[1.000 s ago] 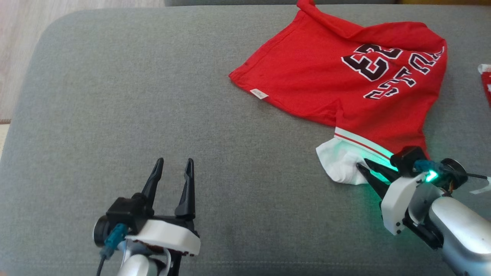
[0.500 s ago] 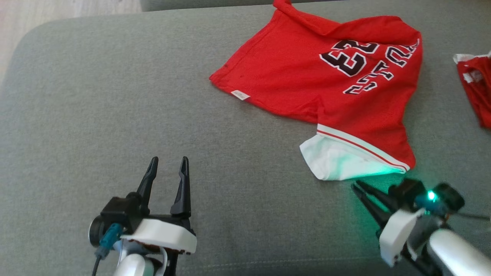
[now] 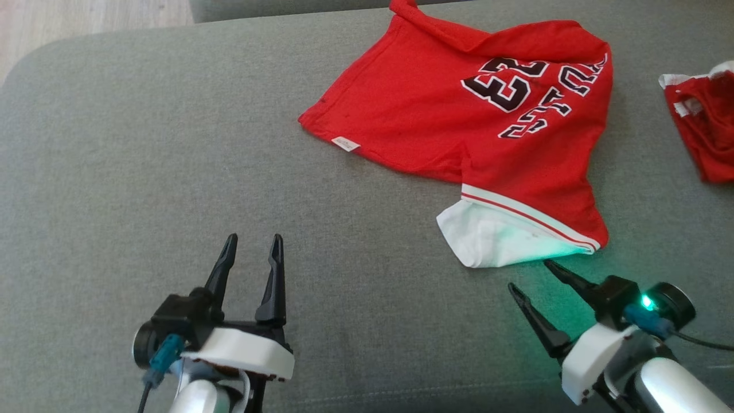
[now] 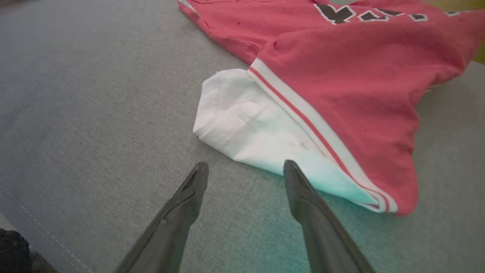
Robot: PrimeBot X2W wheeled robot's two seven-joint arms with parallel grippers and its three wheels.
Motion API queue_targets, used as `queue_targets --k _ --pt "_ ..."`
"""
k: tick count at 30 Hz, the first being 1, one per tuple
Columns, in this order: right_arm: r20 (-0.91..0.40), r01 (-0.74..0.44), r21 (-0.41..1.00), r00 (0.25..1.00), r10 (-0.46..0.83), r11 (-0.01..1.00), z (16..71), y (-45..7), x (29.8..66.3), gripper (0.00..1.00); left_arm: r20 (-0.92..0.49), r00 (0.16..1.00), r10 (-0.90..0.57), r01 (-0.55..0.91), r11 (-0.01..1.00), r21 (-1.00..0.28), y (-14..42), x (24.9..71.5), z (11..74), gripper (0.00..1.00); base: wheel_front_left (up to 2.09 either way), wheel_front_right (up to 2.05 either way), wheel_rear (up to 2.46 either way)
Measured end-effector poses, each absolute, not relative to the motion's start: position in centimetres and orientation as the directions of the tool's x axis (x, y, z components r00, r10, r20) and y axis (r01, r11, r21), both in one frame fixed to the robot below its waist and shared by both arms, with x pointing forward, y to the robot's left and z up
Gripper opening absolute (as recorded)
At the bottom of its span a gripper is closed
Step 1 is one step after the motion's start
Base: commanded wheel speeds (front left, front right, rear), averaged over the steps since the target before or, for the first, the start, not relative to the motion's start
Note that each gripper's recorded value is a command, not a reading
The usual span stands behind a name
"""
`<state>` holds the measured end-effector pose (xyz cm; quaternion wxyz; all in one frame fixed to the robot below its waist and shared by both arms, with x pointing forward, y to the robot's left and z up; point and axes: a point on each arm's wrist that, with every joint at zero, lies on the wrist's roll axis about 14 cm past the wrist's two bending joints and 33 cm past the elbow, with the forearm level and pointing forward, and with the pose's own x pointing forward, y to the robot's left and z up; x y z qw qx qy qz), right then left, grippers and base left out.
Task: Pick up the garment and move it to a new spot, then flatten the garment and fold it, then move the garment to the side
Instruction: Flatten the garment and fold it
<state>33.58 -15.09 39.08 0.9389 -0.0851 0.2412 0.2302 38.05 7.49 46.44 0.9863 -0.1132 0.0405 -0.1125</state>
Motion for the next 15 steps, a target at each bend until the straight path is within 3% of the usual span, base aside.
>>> queue_targets --k 9,15 --pt "-0.496 -0.531 -0.100 0.759 0.421 0.841 39.5 -13.7 37.1 1.00 -0.070 0.979 -0.190 0.170 0.959 -0.228 8.9 37.8 46.0 1.00 0.00 0.00 0.00" --pt "-0.591 -0.555 -0.116 0.705 0.392 0.824 37.0 -14.6 38.9 1.00 -0.078 0.986 -0.150 0.129 0.966 -0.222 10.2 38.0 45.8 1.00 0.00 0.00 0.00"
